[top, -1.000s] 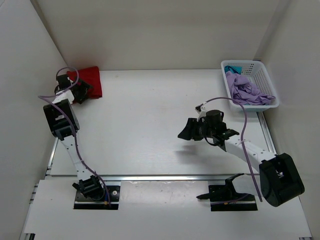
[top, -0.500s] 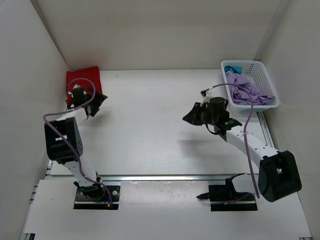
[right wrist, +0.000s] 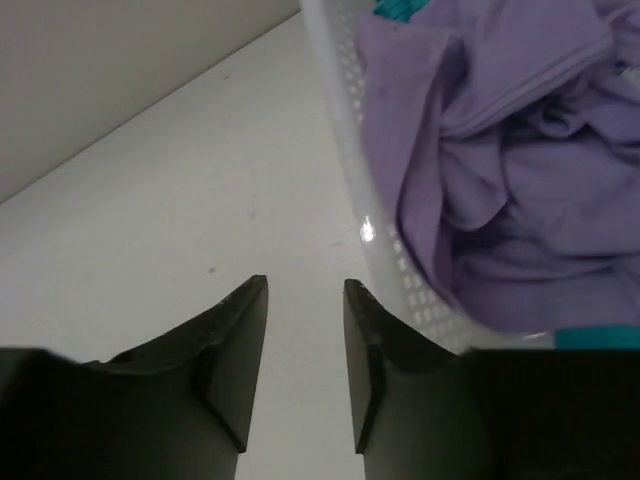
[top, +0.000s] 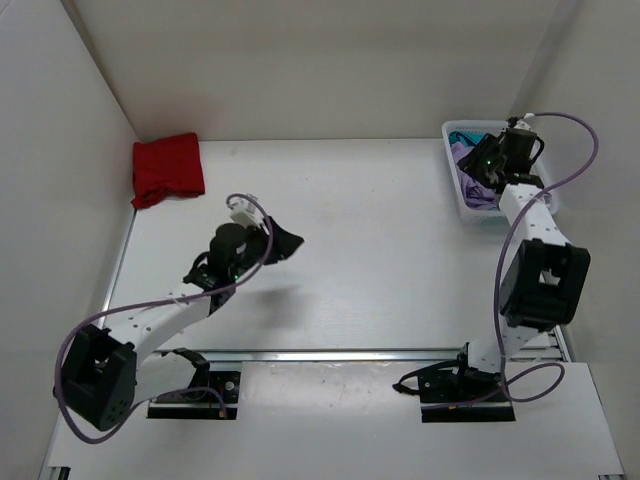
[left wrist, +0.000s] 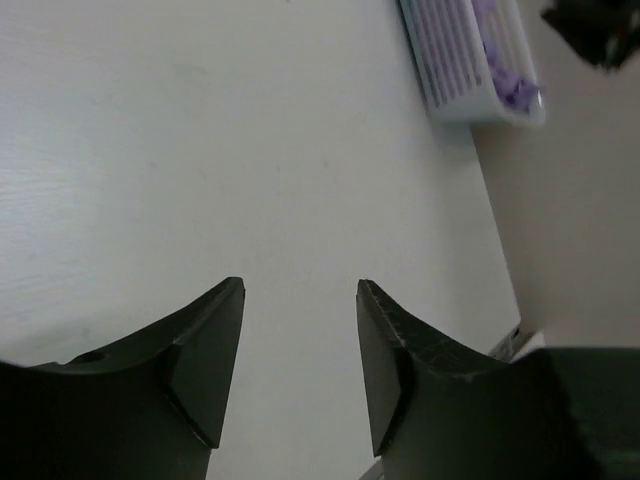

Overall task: Fold and stack the t-shirts
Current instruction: Grab crumpled tshirt from bin with the right arm

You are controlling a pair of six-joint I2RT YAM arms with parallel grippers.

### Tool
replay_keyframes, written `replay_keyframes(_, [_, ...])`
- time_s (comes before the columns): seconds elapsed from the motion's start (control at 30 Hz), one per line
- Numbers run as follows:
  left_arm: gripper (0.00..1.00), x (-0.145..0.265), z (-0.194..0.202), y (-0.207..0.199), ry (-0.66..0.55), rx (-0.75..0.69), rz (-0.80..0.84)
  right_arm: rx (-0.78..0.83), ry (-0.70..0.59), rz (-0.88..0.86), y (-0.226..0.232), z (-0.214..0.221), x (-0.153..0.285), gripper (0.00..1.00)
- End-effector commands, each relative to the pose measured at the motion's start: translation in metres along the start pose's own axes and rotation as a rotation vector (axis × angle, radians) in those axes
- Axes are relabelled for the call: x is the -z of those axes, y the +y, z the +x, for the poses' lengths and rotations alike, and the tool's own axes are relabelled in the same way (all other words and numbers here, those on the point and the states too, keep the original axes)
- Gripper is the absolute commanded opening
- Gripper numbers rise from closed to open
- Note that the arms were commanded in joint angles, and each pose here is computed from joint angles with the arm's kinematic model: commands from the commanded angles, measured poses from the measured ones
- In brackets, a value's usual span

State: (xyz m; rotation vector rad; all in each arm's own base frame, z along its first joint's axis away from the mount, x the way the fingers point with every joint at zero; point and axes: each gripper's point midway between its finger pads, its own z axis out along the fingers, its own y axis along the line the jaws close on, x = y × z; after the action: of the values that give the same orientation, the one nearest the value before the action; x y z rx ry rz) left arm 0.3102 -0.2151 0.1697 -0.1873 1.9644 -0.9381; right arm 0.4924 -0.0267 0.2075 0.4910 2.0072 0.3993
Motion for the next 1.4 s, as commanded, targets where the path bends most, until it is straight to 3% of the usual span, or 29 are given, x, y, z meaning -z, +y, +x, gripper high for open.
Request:
replay_keyframes(0.0, [0.61, 0.012, 0.052, -0.012, 0.105, -0.115, 0.069, 0.051, 0.048, 0.034, -0.013, -0.006, -0.024, 0.37])
replay_keyframes(0.07, [0.61, 0.021, 0.076, -0.013, 0.170, -0.103, 0.102, 0.060, 0.063, 0.054, -0.021, -0.008, -0.040, 0.46])
replay_keyframes(0.23, [0.63, 0.049, 0.112, -0.002, 0.232, -0.107, 0.136, 0.041, 0.095, 0.107, -0.038, -0.011, -0.069, 0.54])
replay_keyframes(0.43, [0.64, 0.063, 0.104, 0.014, 0.181, -0.063, 0.132, 0.028, 0.071, 0.207, -0.057, -0.018, -0.081, 0.56])
replay_keyframes(0.57, [0.64, 0.061, 0.097, 0.011, 0.174, -0.081, 0.123, 0.009, 0.121, 0.207, -0.064, -0.002, -0.095, 0.56])
replay_keyframes(0.63, [0.64, 0.060, 0.098, 0.011, 0.176, -0.082, 0.127, 0.005, 0.122, 0.181, -0.057, -0.005, -0.097, 0.53])
replay_keyframes(0.7, [0.63, 0.060, 0.098, 0.011, 0.177, -0.066, 0.122, -0.004, 0.120, 0.164, -0.056, -0.005, -0.102, 0.43])
replay_keyframes(0.83, [0.63, 0.061, 0.099, 0.008, 0.184, -0.073, 0.127, -0.044, 0.081, 0.141, -0.052, -0.020, -0.103, 0.42])
replay_keyframes(0.9, [0.64, 0.061, 0.097, 0.010, 0.180, -0.065, 0.125, -0.053, 0.092, 0.124, -0.051, -0.021, -0.106, 0.27])
replay_keyframes(1.07, [0.62, 0.062, 0.087, 0.009, 0.154, -0.065, 0.117, -0.061, 0.048, 0.107, -0.042, -0.035, -0.097, 0.12])
replay_keyframes(1.1, [0.62, 0.062, 0.085, 0.010, 0.147, -0.064, 0.114, -0.055, 0.036, 0.089, -0.036, -0.040, -0.094, 0.02])
replay_keyframes(1.27, [0.62, 0.063, 0.085, 0.007, 0.157, -0.062, 0.123, -0.032, -0.041, 0.071, -0.018, -0.073, -0.061, 0.00])
replay_keyframes(1.37, [0.61, 0.060, 0.077, 0.003, 0.146, -0.062, 0.124, 0.024, -0.208, -0.021, 0.033, -0.125, 0.004, 0.00])
